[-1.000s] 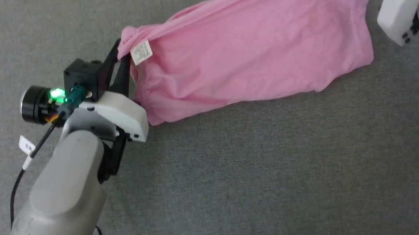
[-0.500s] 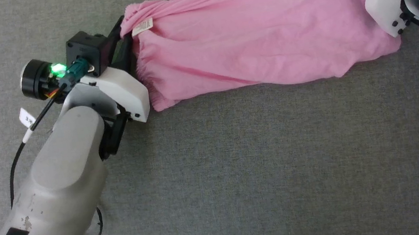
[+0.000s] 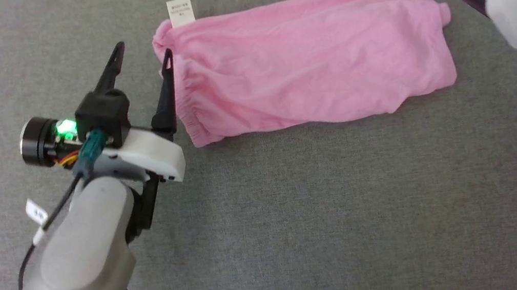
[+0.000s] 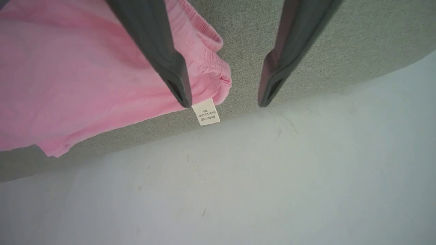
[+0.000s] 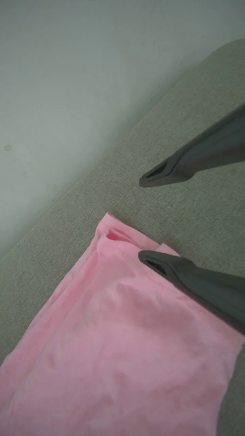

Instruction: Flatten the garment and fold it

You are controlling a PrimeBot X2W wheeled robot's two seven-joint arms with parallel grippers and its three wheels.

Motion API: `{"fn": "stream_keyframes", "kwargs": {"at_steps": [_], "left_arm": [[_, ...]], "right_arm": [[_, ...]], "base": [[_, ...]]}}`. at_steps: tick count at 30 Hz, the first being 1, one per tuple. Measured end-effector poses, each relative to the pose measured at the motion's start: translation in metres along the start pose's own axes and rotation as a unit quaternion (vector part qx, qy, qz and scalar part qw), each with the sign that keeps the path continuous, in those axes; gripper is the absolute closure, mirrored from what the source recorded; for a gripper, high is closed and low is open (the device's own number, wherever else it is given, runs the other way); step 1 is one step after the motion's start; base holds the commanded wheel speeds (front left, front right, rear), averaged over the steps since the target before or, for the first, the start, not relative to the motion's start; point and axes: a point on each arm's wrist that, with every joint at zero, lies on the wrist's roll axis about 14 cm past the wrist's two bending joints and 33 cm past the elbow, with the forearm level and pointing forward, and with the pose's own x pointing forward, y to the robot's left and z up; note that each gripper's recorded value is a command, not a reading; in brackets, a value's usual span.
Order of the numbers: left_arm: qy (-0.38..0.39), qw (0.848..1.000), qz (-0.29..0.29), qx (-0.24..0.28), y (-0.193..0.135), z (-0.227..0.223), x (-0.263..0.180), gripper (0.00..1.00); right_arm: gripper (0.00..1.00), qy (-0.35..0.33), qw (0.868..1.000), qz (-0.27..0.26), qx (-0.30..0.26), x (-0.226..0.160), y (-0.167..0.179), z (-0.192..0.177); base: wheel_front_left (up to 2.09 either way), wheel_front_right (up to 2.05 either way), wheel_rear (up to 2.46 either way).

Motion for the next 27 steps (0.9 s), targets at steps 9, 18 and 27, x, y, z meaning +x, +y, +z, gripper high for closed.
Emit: {"fn": "stream_keyframes", "kwargs": {"at_steps": [9, 18, 27], "left_arm": [[-0.064, 0.997, 0.033, 0.002, 0.009, 0.041, -0.025, 0.00], [-0.056, 0.997, 0.056, -0.008, 0.012, 0.031, -0.029, 0.00], [-0.032, 0.996, 0.076, -0.011, 0.023, 0.009, -0.028, 0.00]], "right_arm": [[0.00, 0.131, 0.990, 0.034, 0.042, -0.027, 0.004, -0.021], [0.00, 0.163, 0.981, 0.054, 0.085, 0.024, 0.020, -0.040], [0.00, 0.184, 0.974, 0.077, 0.104, 0.060, 0.040, -0.065]], "base": [[0.00, 0.00, 0.00], [0.00, 0.00, 0.00], [0.00, 0.00, 0.00]]}}
